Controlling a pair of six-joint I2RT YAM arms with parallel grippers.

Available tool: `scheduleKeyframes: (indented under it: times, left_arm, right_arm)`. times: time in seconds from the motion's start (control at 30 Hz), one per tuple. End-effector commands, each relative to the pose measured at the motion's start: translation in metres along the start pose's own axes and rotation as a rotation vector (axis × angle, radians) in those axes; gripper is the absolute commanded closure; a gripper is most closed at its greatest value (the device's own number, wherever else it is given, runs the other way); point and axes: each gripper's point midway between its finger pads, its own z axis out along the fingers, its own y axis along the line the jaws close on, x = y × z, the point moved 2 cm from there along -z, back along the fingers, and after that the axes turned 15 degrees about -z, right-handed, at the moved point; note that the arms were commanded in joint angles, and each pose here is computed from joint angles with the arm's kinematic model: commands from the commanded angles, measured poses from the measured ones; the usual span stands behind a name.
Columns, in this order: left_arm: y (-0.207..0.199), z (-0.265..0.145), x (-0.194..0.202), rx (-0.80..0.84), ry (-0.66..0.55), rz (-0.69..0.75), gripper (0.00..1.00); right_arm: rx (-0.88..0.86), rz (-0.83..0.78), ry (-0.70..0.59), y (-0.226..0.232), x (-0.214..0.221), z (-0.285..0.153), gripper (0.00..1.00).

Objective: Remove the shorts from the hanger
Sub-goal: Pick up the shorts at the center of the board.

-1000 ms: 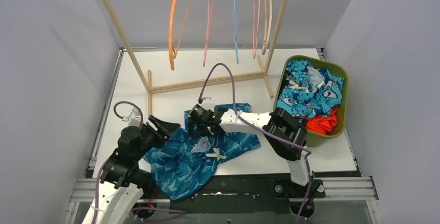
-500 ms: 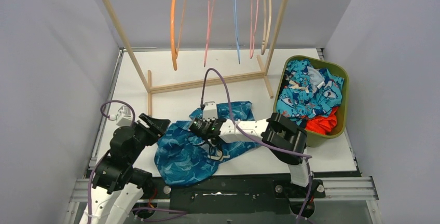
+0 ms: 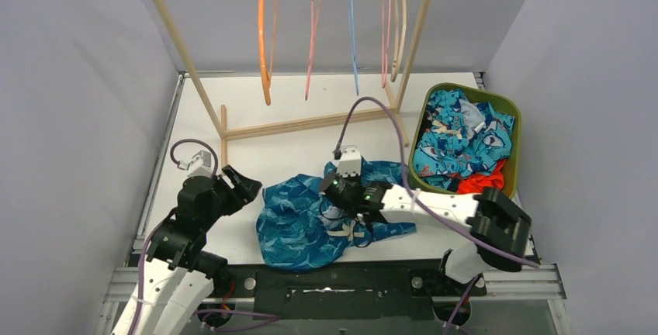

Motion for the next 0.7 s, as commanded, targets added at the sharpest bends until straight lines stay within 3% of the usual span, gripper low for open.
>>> scheduleKeyframes:
  times: [0.0, 0.33, 0.67]
  left_arm:
    - [-0.026, -0.003, -0.012, 0.079, -0.018, 0.090, 0.36]
    - [-0.020, 0.004, -0.029, 0.058, -0.113, 0.234, 0.32]
    - [-0.012, 0.010, -0.031, 0.057, -0.137, 0.312, 0.28]
  right_arm:
    - [-0.086, 0.149, -0.284, -0.012, -0.077, -0.045, 1.00]
    - [-0.178, 0.339, -0.552, -0.064, -0.119, -0.115, 1.00]
    - [-0.073, 0.408, -0.667, -0.128, -0.134, -0.165, 1.00]
